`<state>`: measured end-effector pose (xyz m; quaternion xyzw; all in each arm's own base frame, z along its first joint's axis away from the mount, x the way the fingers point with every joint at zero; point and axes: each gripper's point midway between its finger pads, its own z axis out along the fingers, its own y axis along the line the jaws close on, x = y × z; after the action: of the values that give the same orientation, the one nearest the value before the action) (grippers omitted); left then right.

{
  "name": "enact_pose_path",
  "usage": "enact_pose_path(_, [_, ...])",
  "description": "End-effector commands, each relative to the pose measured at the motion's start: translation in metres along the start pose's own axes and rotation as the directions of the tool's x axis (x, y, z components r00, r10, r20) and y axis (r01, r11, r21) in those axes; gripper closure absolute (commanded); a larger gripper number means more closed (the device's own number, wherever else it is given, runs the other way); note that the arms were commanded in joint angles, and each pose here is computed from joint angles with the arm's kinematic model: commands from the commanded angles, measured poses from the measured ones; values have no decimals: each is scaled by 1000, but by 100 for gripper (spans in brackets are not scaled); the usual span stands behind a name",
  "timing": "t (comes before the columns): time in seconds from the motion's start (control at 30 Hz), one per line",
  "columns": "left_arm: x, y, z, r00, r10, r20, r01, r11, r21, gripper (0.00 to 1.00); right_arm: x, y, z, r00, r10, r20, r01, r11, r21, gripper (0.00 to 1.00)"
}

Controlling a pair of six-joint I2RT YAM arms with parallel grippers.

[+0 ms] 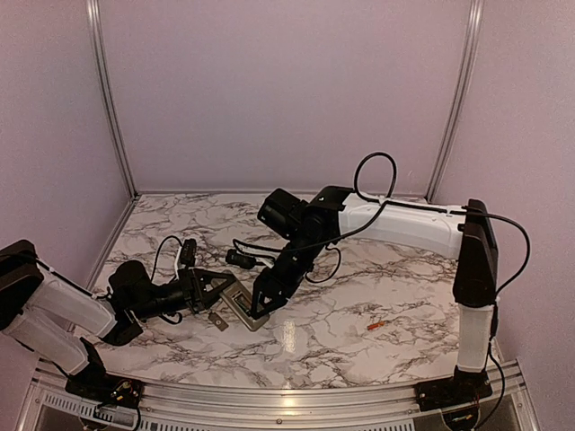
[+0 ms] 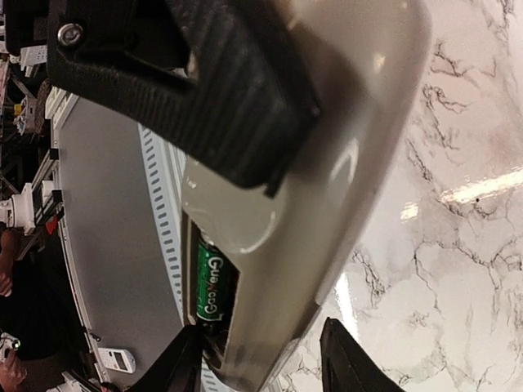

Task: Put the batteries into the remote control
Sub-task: Load the battery into the battery compartment, then press the battery in the battery compartment.

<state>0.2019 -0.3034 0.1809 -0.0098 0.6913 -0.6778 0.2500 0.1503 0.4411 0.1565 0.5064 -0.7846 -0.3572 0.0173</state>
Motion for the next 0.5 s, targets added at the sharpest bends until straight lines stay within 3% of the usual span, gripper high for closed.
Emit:
enact_pose_path(0.0, [-41,-117,-38,951,118,287,-231,887,400,100,-25,3,-20,991,-76,110,68,995,71,48])
enact_pose_path(0.17, [-50,-100,-37,939,88,332,-207,916,344,100,-42,4,-60,965,-137,223,86,971,224,40])
enact_pose_path(0.47, [-71,-78,-44,894,36,447,-166,953,255,100,-58,24,-91,917,-220,332,98,933,347,45])
